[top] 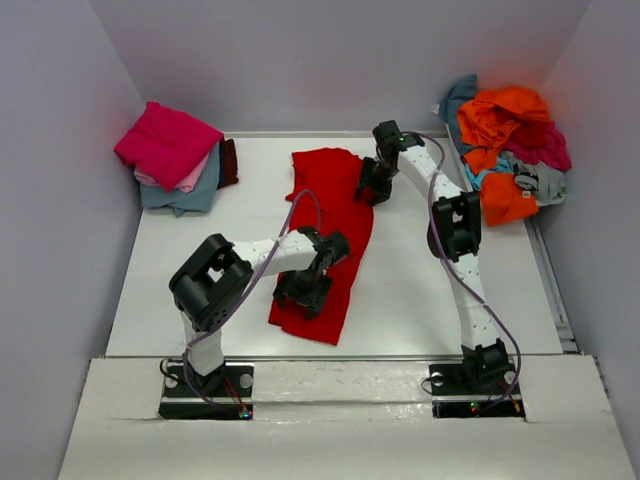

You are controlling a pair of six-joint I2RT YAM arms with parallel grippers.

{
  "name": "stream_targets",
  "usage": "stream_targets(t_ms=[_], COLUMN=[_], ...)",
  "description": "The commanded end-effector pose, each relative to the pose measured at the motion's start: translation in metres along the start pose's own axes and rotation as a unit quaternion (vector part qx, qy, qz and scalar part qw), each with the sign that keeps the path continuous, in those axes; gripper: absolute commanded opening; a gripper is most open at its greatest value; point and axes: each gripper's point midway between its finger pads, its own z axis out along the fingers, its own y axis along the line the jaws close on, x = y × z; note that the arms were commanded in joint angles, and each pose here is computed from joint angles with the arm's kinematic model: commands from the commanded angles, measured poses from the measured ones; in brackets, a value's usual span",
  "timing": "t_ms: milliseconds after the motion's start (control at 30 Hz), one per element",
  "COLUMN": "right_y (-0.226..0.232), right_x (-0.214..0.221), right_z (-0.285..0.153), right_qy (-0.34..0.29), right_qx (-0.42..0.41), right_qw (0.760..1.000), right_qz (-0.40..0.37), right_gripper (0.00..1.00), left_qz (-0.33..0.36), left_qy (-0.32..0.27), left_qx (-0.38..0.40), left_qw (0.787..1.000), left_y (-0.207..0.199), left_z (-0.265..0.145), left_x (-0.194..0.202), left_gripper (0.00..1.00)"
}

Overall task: Fold and stack the t-shirts
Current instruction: Fold the tshirt

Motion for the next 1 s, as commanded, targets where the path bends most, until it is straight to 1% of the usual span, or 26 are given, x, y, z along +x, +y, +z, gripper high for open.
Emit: stream_targets(t_ms=[0, 100, 233, 367, 433, 667, 767, 967], right_y=[-0.021, -0.021, -0.023, -0.021, -0.019, -0.017, -0.017, -0.015], right_x=[-0.005, -0.005, -0.010, -0.016, -0.019, -0.014, -0.016, -0.018], right_z=[0.033, 0.037, 0.040, 0.037, 0.036, 0.036, 0.032, 0.029], right_qy=[0.004, 0.005, 0.004, -0.005, -0.010, 0.001, -0.005, -0.008], right_qx=[0.013, 0.011, 0.003, 0.002, -0.002, -0.012, -0.008, -0.011], right_qw=[1.000, 1.000, 1.000, 0.999, 0.999, 0.999, 0.999, 0.998], right_qz=[-0.012, -0.016, -0.017, -0.032, -0.039, -0.044, -0.050, -0.054], right_gripper=[0.56, 0.56, 0.56, 0.56, 0.57, 0.57, 0.57, 0.57], left_qz=[0.055, 0.075, 0.119, 0.146, 0.150, 0.165, 0.172, 0.177], left_qy=[0.037, 0.043, 0.034, 0.025, 0.017, -0.017, -0.026, -0.036], left_qx=[-0.004, -0.007, -0.007, -0.017, -0.022, -0.001, 0.004, 0.018], left_qw=[0.998, 0.996, 0.992, 0.989, 0.988, 0.986, 0.985, 0.983], left_y=[-0.010, -0.019, -0.042, -0.053, -0.055, -0.085, -0.090, -0.094], left_z=[-0.003, -0.003, -0.004, -0.004, -0.003, -0.009, -0.012, -0.017], left_x=[0.025, 0.028, 0.027, 0.024, 0.018, -0.014, -0.021, -0.023], left_gripper=[0.78, 0.78, 0.77, 0.77, 0.77, 0.77, 0.77, 0.77])
